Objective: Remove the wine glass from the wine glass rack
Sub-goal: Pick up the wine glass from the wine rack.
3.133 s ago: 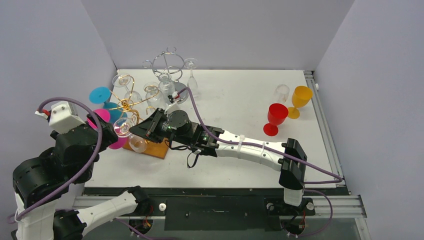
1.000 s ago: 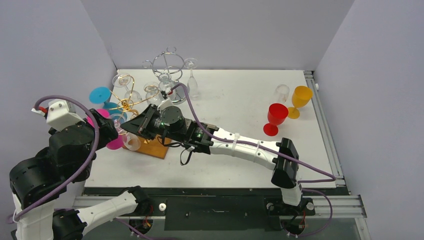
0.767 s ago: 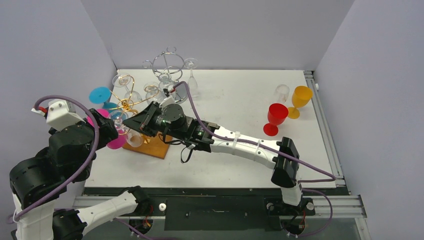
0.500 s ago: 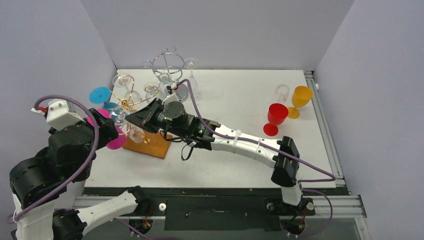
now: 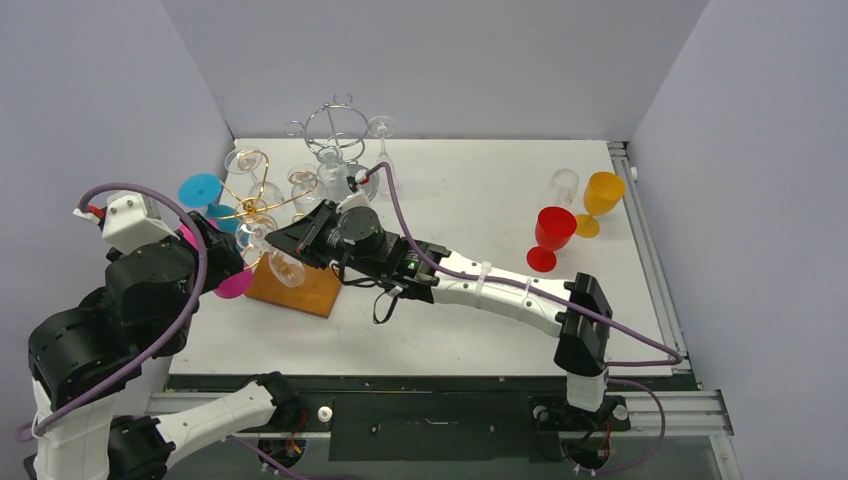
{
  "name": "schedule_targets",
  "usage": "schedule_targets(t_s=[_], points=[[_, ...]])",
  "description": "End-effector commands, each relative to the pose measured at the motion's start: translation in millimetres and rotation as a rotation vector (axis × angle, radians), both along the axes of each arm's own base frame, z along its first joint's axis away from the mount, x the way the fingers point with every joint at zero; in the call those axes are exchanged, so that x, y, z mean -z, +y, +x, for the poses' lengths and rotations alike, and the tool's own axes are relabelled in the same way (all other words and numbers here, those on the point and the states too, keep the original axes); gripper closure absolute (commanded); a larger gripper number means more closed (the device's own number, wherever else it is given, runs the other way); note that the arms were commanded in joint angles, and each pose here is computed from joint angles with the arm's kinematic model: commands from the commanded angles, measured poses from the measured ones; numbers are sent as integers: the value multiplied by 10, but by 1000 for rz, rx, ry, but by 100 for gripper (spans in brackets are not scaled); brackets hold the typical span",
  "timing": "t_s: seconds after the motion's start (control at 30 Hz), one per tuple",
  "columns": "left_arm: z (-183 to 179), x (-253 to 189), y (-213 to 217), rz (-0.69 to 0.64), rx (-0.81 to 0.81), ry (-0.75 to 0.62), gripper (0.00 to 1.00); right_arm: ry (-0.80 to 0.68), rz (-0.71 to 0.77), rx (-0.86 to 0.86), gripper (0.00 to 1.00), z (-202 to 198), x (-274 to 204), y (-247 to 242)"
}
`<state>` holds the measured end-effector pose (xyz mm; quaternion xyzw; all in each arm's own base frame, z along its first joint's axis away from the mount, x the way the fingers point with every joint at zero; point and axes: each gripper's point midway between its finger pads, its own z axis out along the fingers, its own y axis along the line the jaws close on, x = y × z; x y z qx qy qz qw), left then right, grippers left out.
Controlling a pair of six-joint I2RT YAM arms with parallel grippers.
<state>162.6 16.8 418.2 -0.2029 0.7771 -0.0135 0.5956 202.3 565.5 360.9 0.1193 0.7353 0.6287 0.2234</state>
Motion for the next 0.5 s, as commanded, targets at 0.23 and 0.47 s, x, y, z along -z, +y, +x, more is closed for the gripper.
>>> schedule_targets(t_s=[0.23, 0.47], points=[[135, -32, -198, -8, 39, -3, 33, -68, 165, 51, 100, -24, -701, -409], [232, -33, -398, -4, 108, 1, 30, -62, 161, 48, 100, -89, -665, -554]])
